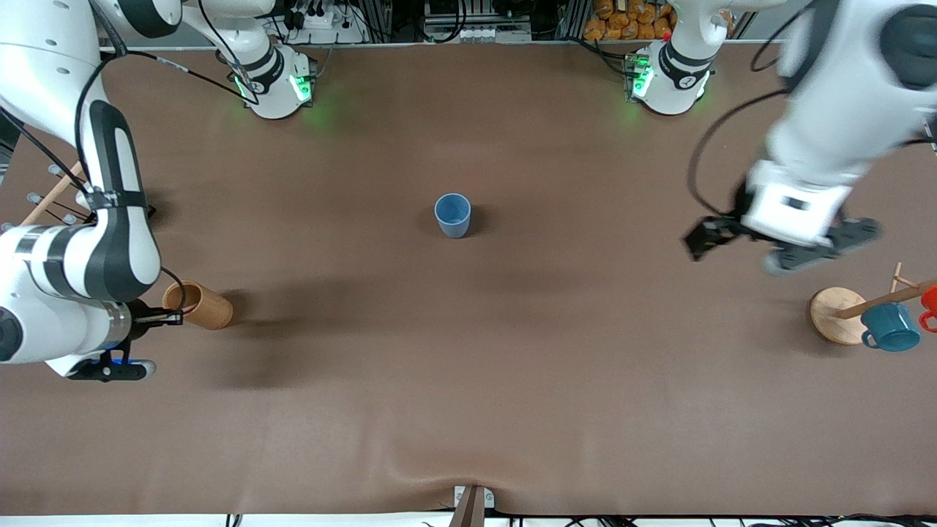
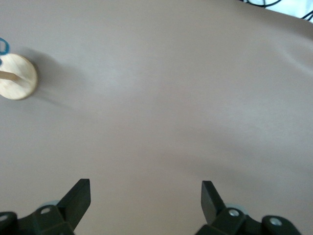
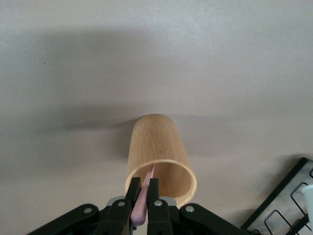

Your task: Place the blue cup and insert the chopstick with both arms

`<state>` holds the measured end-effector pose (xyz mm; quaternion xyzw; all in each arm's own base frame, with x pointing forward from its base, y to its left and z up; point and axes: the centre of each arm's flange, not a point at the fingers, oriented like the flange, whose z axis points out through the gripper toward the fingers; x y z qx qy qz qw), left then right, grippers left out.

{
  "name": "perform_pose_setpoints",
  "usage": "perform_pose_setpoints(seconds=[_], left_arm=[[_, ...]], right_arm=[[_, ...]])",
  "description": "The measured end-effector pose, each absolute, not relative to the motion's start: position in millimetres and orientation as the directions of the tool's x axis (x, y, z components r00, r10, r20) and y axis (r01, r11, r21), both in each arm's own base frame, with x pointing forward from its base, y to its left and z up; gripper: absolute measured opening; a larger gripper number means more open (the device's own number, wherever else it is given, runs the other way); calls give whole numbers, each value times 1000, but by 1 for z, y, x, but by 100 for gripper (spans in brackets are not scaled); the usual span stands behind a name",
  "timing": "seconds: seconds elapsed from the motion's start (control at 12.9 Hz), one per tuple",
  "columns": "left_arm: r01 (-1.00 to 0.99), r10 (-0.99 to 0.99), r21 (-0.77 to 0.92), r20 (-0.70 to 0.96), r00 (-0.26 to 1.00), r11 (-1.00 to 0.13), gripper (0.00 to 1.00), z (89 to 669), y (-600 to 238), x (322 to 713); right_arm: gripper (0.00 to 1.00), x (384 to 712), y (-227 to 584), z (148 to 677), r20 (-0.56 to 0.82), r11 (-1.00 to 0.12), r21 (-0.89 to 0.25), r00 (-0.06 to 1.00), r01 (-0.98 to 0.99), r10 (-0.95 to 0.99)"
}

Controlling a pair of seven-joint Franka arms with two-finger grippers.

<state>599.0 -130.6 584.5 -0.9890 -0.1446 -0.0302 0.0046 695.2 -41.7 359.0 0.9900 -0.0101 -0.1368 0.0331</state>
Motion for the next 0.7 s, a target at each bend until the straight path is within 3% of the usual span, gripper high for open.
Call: perform_pose_setpoints(seconds=[0.39,0.7], left_arm=[[126,125,-10,38,991,-992,100,608,-59,590],[57,56,-26,31,998,-998,100,620,-35,573]], right_arm=[[10,677,-38,476,-145,-998,65,989,-5,-15],[10,660,-14,523,-111,-992,6,986,126,124]])
